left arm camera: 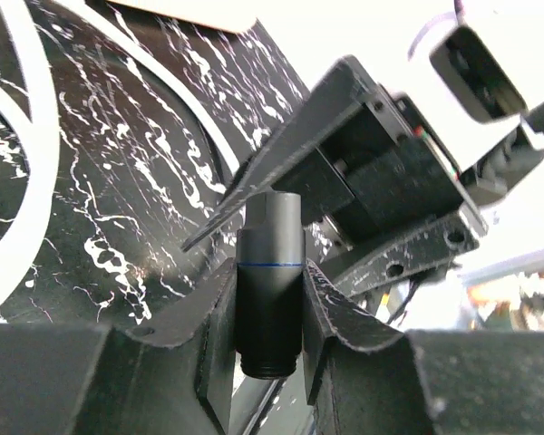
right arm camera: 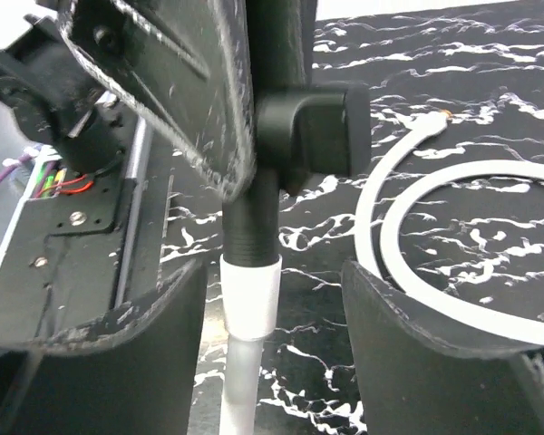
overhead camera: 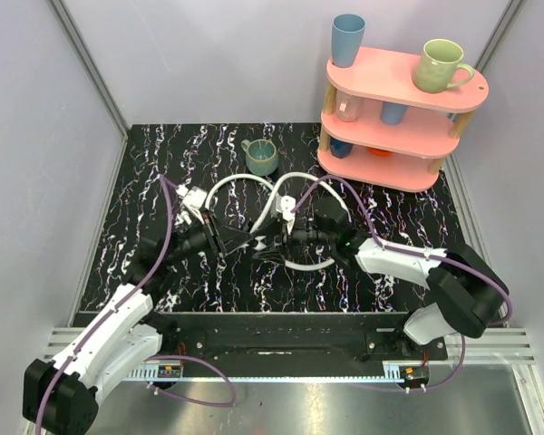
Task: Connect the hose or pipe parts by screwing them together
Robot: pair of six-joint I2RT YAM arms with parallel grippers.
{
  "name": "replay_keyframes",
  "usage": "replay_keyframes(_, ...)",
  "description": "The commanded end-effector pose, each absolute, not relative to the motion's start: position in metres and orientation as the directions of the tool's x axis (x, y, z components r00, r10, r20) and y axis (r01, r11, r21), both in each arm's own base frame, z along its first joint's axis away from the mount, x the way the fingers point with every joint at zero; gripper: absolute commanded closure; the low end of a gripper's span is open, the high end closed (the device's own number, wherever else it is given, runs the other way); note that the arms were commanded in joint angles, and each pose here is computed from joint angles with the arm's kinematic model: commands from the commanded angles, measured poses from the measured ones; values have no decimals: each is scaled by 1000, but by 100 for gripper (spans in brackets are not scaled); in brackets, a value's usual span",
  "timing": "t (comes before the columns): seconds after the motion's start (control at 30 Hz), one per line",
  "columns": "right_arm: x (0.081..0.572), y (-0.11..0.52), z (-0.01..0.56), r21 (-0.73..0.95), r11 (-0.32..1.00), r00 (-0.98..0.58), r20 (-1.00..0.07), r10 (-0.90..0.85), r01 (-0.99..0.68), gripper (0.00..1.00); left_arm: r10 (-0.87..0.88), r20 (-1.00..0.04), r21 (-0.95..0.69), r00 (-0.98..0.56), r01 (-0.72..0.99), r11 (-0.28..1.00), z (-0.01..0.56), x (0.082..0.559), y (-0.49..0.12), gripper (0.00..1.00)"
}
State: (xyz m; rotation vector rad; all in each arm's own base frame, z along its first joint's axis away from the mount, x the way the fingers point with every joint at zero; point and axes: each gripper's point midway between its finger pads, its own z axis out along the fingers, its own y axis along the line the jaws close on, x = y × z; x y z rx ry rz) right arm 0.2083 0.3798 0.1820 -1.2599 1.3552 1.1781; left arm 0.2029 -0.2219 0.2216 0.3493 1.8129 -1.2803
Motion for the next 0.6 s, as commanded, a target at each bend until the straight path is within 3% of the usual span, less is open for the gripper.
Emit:
replay_keyframes(0.0, 230, 372, 213, -34, 186, 29, -999, -30, -982, 32, -521, -666, -745, -534, 507, 432, 277, 230, -207, 100)
replay_keyframes(0.23, 234, 369, 220, -172, 285, 162, -985, -56, -943, 27, -697, -536, -834, -477, 172, 524, 277, 252, -166, 100)
replay_keyframes(0.4, 250, 373, 227, -356, 459, 322, -934, -152, -814, 29, -784, -413, -894, -463, 42, 446, 277, 249, -156, 100)
replay_keyframes(0.57, 248, 386, 236, -439, 460, 417, -896, -155, -772, 28, -835, -303, -925, -459, -69, 374, 267, 244, -151, 100)
